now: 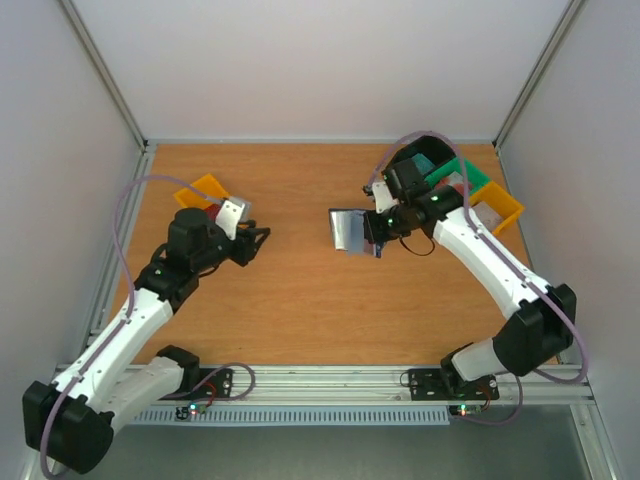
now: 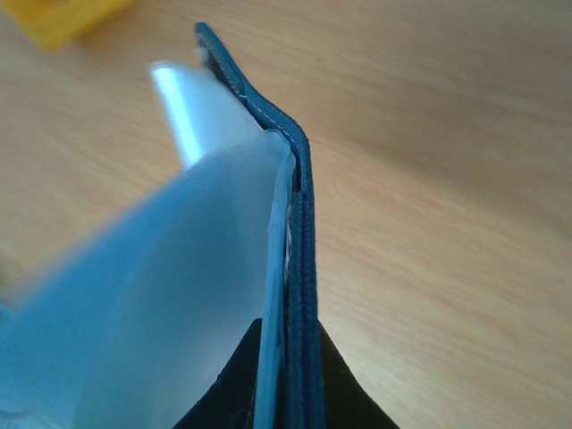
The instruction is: Take the credit cards out of the card holder
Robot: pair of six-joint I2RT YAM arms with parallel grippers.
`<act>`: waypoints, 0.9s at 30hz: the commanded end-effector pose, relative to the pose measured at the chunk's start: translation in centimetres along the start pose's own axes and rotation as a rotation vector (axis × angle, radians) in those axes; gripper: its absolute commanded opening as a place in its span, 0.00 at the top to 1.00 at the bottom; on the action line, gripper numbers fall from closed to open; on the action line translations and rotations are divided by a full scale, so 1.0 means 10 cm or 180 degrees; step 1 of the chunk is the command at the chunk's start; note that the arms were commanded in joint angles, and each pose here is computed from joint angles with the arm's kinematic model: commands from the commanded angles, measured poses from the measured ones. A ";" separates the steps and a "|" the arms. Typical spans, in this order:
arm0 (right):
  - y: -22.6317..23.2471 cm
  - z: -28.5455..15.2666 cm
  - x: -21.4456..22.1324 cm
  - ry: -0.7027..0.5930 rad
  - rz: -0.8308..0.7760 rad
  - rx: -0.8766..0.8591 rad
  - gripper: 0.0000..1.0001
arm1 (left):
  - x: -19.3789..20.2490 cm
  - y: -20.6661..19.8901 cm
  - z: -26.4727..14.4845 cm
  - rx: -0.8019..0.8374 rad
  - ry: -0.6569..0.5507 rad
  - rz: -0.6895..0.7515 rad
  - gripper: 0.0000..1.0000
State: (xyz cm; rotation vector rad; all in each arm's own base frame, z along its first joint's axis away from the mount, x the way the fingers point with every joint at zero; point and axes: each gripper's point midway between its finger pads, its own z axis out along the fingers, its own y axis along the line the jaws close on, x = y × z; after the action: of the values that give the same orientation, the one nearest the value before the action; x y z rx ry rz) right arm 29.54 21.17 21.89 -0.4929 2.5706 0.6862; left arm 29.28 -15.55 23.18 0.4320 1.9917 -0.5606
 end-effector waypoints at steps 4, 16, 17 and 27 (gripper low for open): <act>-0.07 0.07 -0.02 0.0125 0.0043 0.0852 0.99 | -0.43 -1.55 -0.48 0.2323 -0.0560 0.0519 0.60; 0.83 0.22 -0.14 0.0157 -0.0534 -0.0036 0.99 | -0.18 -1.74 -0.01 0.2169 -0.0352 -0.0124 0.63; 0.93 0.20 -0.13 0.0117 -0.0603 -0.0236 0.99 | -0.15 -1.70 0.00 0.2115 -0.0321 -0.0144 0.65; 1.44 -0.22 -0.01 -0.0188 -0.1156 -0.1426 0.99 | 0.00 -1.64 -0.19 0.2285 -0.0058 -0.0142 0.64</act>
State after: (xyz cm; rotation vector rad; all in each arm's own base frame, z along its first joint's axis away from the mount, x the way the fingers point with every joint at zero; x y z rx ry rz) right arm 24.47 30.50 24.64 -0.8761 2.4376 0.9413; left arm 19.66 -29.11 26.68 0.8138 1.7477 -1.2884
